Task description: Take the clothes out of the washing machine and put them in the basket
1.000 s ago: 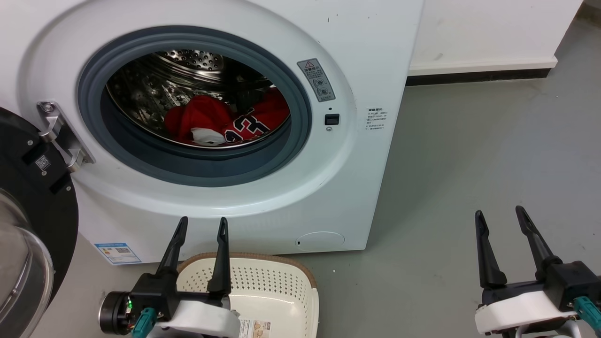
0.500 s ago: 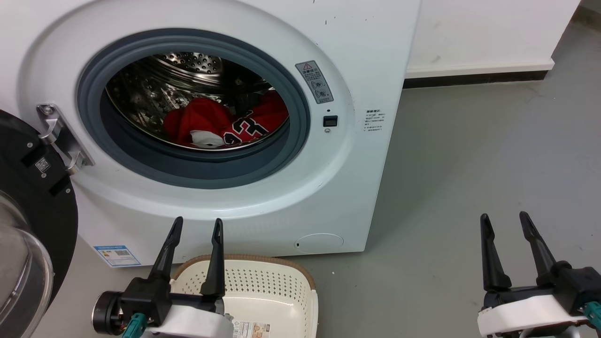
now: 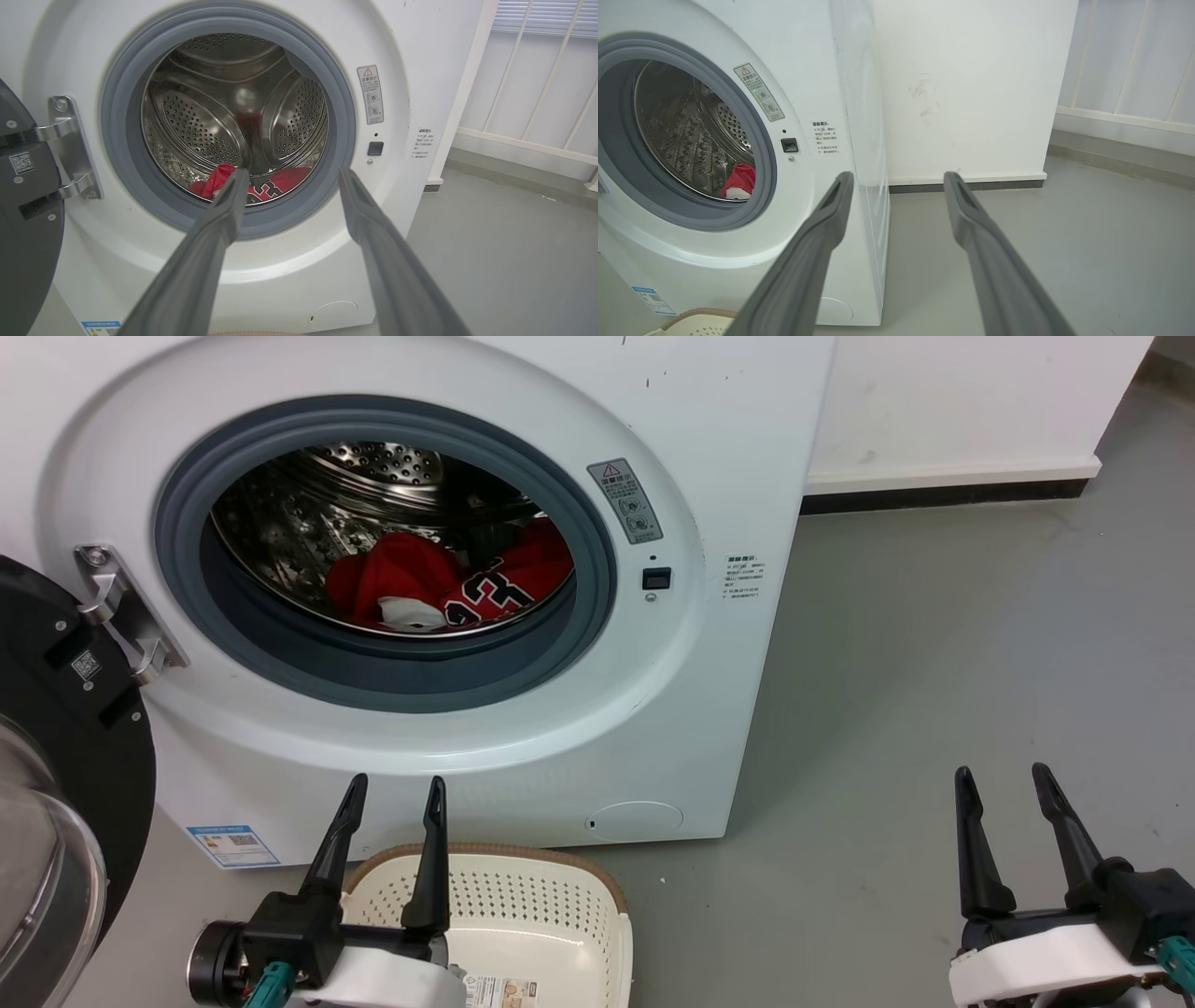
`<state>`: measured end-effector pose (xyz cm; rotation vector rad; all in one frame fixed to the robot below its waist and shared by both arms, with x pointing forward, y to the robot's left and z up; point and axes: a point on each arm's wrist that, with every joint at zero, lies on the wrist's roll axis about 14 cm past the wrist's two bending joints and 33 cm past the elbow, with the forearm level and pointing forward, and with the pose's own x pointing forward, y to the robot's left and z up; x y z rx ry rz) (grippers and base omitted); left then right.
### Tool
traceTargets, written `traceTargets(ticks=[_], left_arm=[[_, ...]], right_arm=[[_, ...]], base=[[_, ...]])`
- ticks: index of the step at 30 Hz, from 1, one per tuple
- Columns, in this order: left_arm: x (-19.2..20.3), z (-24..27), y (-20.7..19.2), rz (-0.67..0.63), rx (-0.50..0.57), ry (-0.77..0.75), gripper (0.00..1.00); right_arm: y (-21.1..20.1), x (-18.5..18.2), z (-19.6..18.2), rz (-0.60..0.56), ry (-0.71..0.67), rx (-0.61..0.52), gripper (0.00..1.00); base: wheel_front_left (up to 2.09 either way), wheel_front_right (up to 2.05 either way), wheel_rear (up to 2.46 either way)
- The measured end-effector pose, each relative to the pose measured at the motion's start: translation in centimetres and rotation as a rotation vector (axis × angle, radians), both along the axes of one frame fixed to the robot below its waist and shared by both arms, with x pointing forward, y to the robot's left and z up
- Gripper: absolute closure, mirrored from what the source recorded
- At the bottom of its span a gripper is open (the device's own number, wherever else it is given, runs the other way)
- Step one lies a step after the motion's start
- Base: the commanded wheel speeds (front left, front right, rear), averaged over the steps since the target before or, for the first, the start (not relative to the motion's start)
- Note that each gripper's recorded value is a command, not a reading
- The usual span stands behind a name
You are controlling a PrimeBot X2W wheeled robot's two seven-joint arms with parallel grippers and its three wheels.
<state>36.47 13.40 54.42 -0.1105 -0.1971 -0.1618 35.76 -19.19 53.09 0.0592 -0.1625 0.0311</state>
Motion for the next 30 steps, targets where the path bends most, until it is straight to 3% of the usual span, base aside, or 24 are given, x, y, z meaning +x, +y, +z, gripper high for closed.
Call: traceTargets(ticks=[7,10,16,25,30], left_arm=[[0.5,-1.0,-0.1,0.006,0.012,0.029,0.0],[0.9,-2.6,-1.9,-0.072,0.071,0.066,0.0],[5.3,-3.0,-1.2,-0.056,0.061,0.063,0.0],[17.7,-5.5,1.4,-0.059,0.215,0.057,0.0],[27.0,-8.8,4.1,-0.007,0.26,0.205,0.0]], right_arm=[[-0.2,0.2,-0.4,-0.007,0.013,0.001,0.0],[-0.4,0.6,-0.7,-0.013,0.021,0.005,0.0],[-1.1,2.8,-1.7,-0.032,0.046,0.018,0.0],[-1.6,6.1,-6.6,-0.044,0.167,0.046,0.0],[-2.7,6.9,-10.5,-0.082,0.264,0.063,0.0]], base=[[0.0,0.0,0.0],[0.0,0.0,0.0],[0.0,0.0,0.0],[0.0,0.0,0.0],[0.0,0.0,0.0]])
